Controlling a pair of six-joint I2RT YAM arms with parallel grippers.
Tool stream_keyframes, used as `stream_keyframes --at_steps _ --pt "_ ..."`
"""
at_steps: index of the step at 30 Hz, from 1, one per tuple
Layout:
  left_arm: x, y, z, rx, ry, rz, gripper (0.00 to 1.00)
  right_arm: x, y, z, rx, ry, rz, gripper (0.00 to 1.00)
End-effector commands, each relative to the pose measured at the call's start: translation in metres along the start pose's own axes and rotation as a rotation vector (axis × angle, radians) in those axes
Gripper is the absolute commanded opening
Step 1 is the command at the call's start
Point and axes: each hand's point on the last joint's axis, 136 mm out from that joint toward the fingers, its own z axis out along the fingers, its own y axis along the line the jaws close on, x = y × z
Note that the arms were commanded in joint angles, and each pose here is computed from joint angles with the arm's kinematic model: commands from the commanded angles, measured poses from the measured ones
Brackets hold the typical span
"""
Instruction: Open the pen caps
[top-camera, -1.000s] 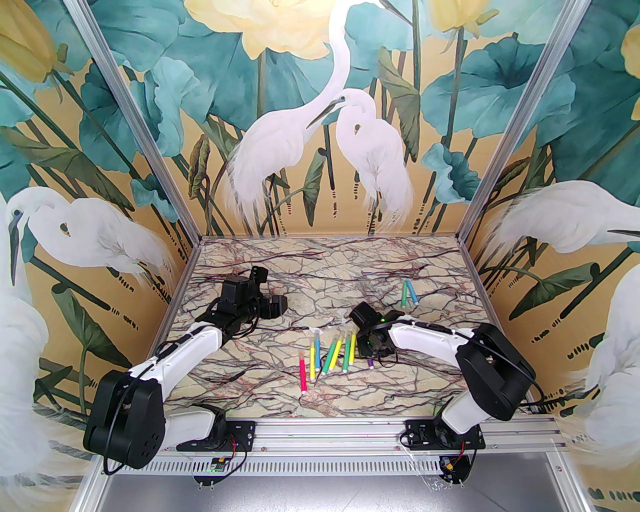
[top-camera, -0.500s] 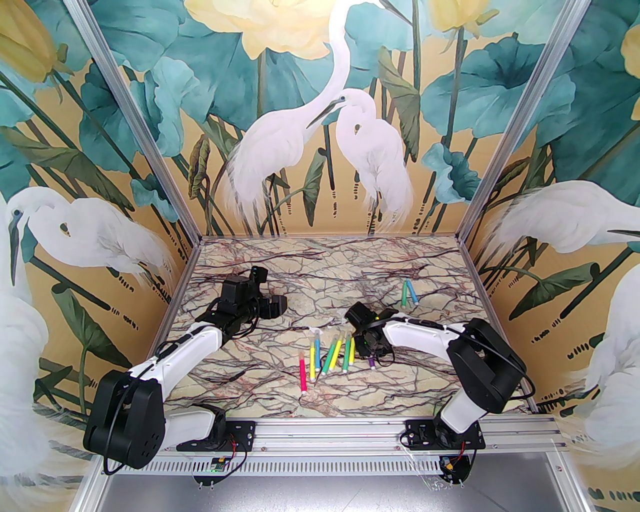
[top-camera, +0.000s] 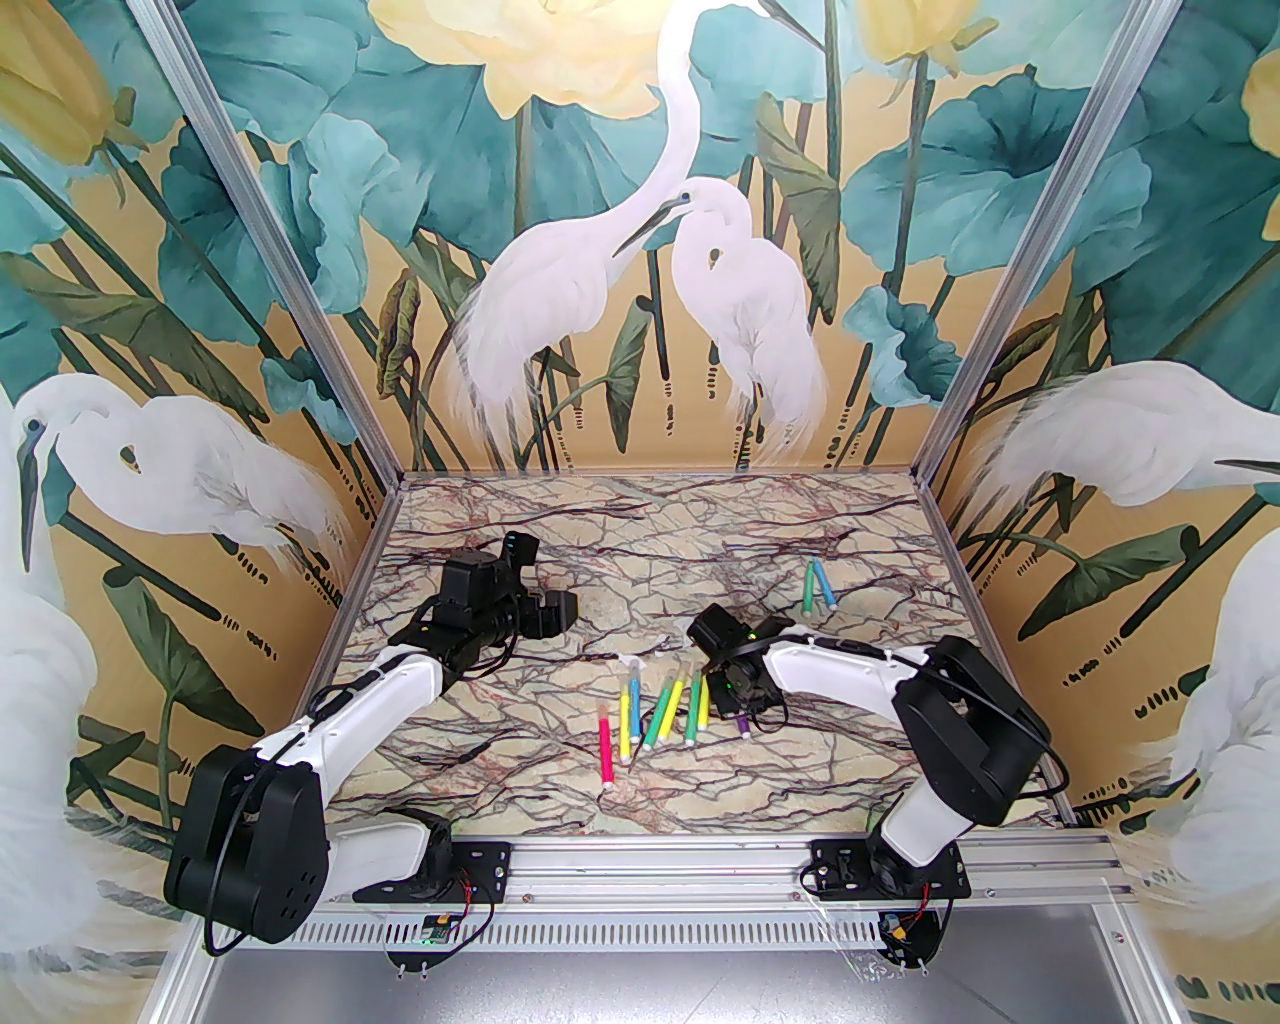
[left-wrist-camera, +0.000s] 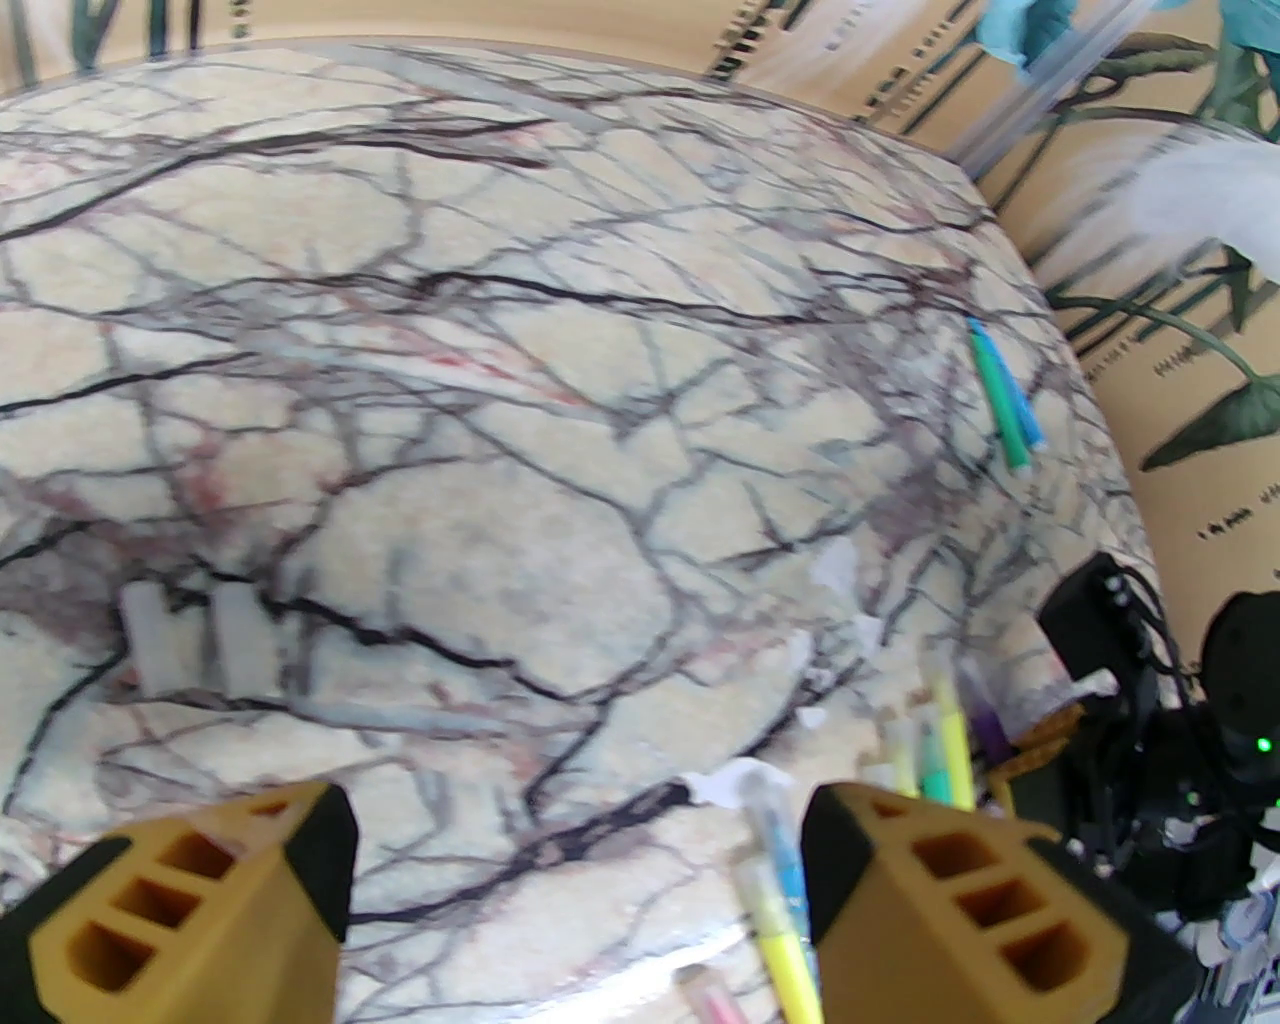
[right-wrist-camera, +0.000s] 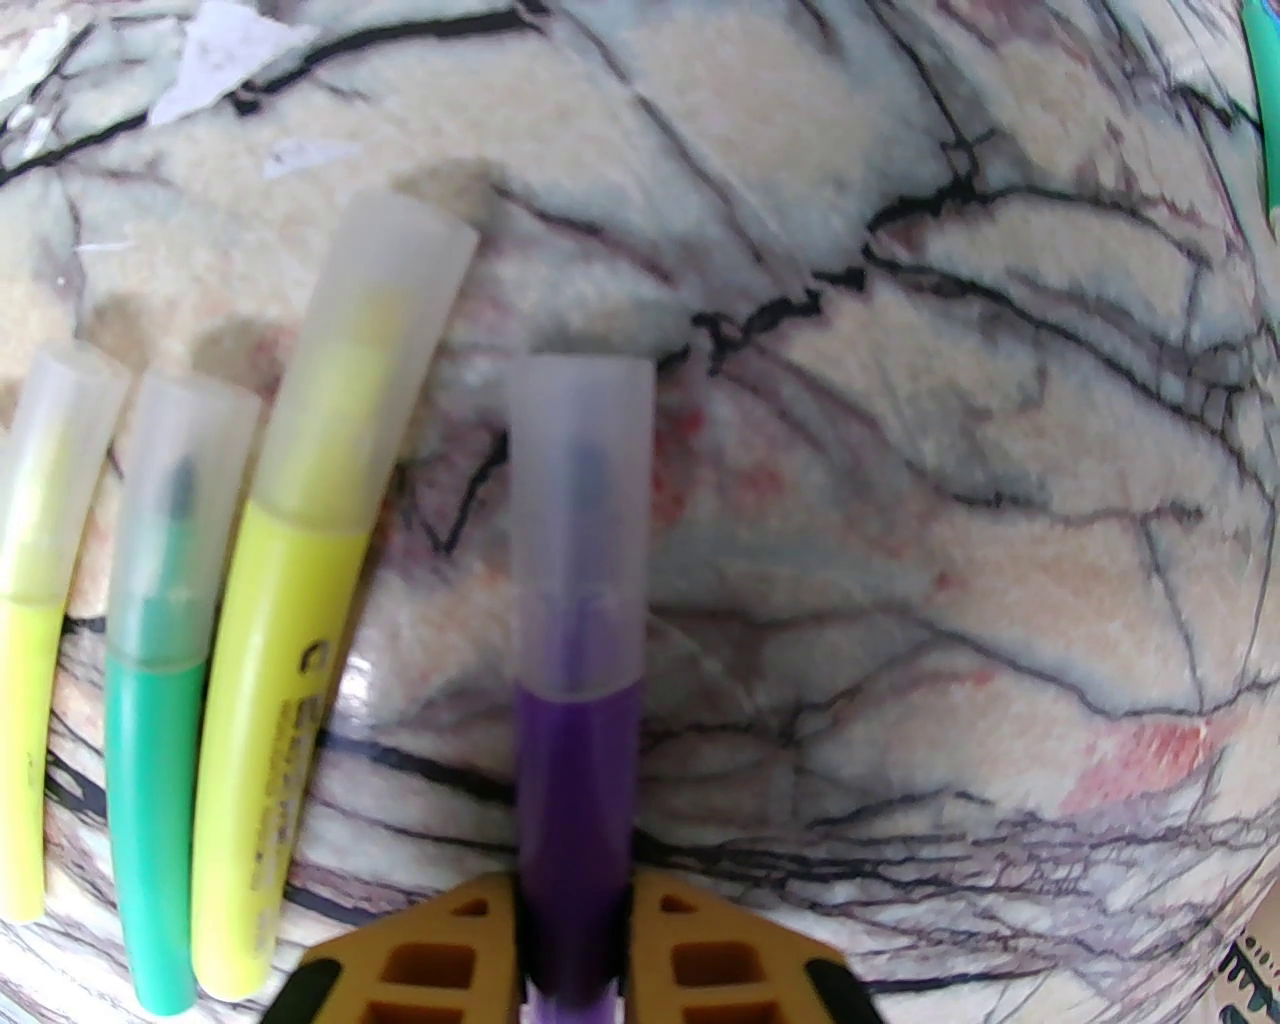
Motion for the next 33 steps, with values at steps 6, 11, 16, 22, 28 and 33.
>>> stream_keyframes --at_steps 6,11,16,22,28,33 --pt "-0.015 -0.047 0.003 0.250 -0.014 -0.036 0.78 -0.027 0.005 -0.032 -0.095 -0.194 -0.044 0.10" --pt "-0.014 -0.075 0.009 0.352 0.004 -0.031 0.77 -0.040 0.012 -0.053 -0.176 -0.302 -0.067 0.08" --pt "-0.014 -0.111 0.012 0.483 0.026 -0.008 0.77 -0.051 0.021 -0.073 -0.259 -0.410 -0.114 0.08" --pt "-0.015 -0.140 0.013 0.621 0.037 -0.014 0.75 -0.056 0.043 -0.102 -0.410 -0.523 -0.184 0.08" --pt "-0.010 -0.157 0.015 0.689 0.067 -0.003 0.73 -0.057 0.056 -0.118 -0.493 -0.576 -0.238 0.07" --pt "-0.004 -0.172 0.017 0.734 0.097 0.019 0.72 -0.059 0.064 -0.124 -0.534 -0.592 -0.264 0.07"
